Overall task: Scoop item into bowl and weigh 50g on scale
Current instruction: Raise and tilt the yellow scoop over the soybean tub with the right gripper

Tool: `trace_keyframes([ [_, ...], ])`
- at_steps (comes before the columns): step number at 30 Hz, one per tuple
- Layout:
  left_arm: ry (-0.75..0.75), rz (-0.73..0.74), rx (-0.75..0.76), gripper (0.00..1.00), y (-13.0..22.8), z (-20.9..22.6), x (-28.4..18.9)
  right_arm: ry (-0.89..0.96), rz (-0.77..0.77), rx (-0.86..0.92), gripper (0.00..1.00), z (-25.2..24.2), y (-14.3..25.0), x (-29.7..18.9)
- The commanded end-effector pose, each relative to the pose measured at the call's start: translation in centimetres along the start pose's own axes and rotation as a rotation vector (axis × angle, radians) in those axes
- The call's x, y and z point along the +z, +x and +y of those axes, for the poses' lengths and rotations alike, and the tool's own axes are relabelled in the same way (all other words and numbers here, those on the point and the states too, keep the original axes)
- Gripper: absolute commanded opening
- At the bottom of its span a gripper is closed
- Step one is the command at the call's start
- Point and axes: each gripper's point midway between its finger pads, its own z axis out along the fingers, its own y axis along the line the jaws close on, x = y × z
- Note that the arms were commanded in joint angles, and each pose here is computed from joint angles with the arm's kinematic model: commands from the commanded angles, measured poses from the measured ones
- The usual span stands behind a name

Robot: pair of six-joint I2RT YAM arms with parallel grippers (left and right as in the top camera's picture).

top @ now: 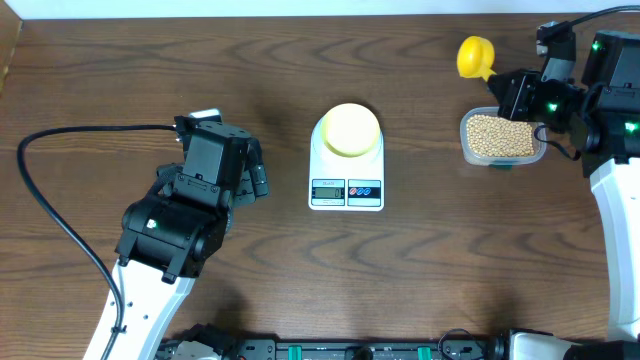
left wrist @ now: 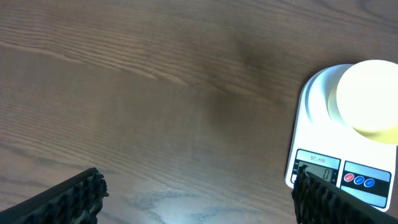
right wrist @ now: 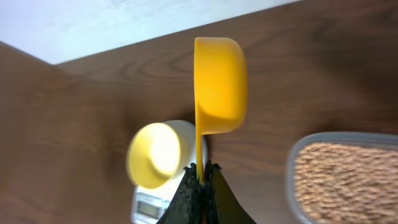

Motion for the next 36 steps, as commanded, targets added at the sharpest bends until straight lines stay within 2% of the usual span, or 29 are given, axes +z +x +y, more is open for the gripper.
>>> trace_keyframes([
  [1, -0.027, -0.005, 0.001, 0.98, -0.1, 0.5, 0.1, -0.088, 0.009, 0.126, 0.01, 1.6, -0.2, -0.4],
  [10, 0.007, -0.077, -0.032, 0.98, 1.0, 3.1, -4.6, -0.014, -0.067, 0.163, 0.01, 0.6, -1.9, -0.1],
  [15, 0.030, -0.126, -0.055, 0.98, 0.9, 3.7, -6.1, 0.168, -0.016, 0.192, 0.01, -2.6, 0.1, -0.3],
  [21, 0.033, -0.131, -0.057, 0.98, 0.9, 3.8, -6.2, 0.353, 0.065, 0.146, 0.01, -5.7, 2.5, -1.3],
  [28, 0.031, -0.128, -0.056, 0.98, 0.9, 3.7, -6.1, 0.379, 0.120, 0.102, 0.01, -6.1, 3.7, -1.6],
  [36, 0.031, -0.128, -0.056, 0.98, 0.9, 3.7, -6.1, 0.410, 0.115, 0.101, 0.01, -6.6, 3.7, -1.8],
])
